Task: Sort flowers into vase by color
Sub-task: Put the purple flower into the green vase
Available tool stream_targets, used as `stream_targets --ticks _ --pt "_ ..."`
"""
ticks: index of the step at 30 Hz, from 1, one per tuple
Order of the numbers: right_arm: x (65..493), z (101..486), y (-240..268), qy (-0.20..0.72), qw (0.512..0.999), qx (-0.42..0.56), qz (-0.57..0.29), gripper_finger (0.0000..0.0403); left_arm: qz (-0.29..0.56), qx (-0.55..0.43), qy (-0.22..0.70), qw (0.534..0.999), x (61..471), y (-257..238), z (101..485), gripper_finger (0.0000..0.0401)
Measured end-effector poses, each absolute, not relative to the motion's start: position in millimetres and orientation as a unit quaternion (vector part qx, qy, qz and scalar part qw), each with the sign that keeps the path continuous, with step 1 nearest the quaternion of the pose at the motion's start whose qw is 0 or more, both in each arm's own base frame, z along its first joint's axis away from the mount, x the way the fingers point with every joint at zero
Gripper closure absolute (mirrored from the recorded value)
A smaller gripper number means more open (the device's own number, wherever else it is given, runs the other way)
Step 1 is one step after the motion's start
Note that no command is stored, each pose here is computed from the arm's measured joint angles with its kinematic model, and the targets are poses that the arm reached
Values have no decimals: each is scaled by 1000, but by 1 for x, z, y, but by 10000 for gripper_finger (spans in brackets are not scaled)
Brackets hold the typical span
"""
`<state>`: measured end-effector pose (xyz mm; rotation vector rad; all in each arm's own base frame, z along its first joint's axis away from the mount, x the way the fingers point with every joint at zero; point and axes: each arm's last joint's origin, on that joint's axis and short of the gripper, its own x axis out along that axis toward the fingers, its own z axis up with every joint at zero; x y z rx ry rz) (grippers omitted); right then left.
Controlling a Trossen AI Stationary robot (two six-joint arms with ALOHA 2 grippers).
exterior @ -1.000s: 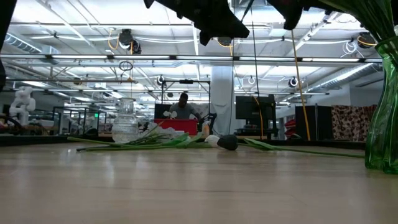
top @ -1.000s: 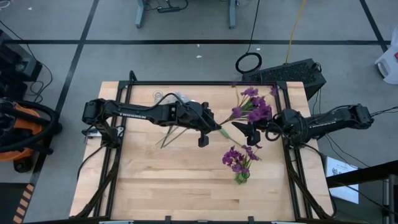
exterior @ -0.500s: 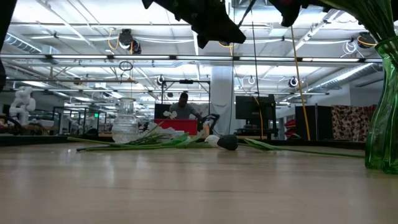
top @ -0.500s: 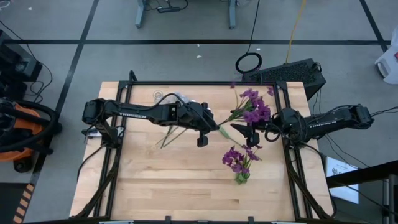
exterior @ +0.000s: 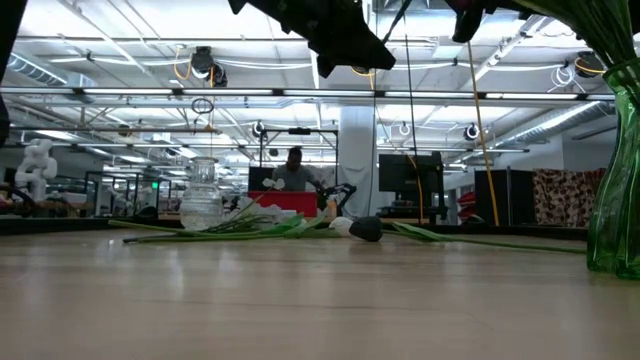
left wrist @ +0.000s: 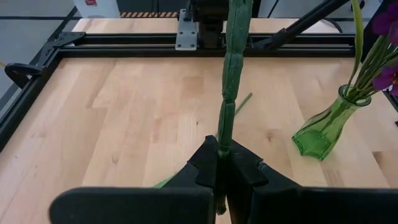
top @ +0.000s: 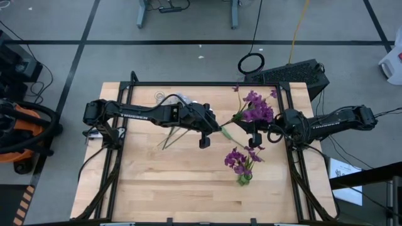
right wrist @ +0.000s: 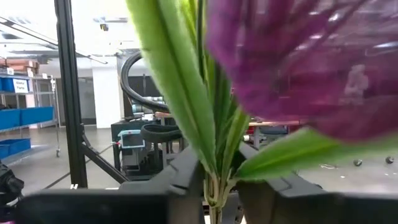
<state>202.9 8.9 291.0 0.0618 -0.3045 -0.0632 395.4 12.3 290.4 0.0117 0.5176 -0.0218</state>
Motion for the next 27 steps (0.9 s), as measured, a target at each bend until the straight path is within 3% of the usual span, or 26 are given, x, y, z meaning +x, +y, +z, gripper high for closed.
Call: stream_targets --ticks 7,20,27 --pt "202 292 9 -155 987 31 -32 395 11 -13 255 967 396 13 290 359" --pt "184 303 8 -167 985 44 -28 398 7 -60 256 965 396 -5 291 155" --pt "165 310 13 -170 983 65 -6 398 21 -60 282 957 392 -20 286 121"
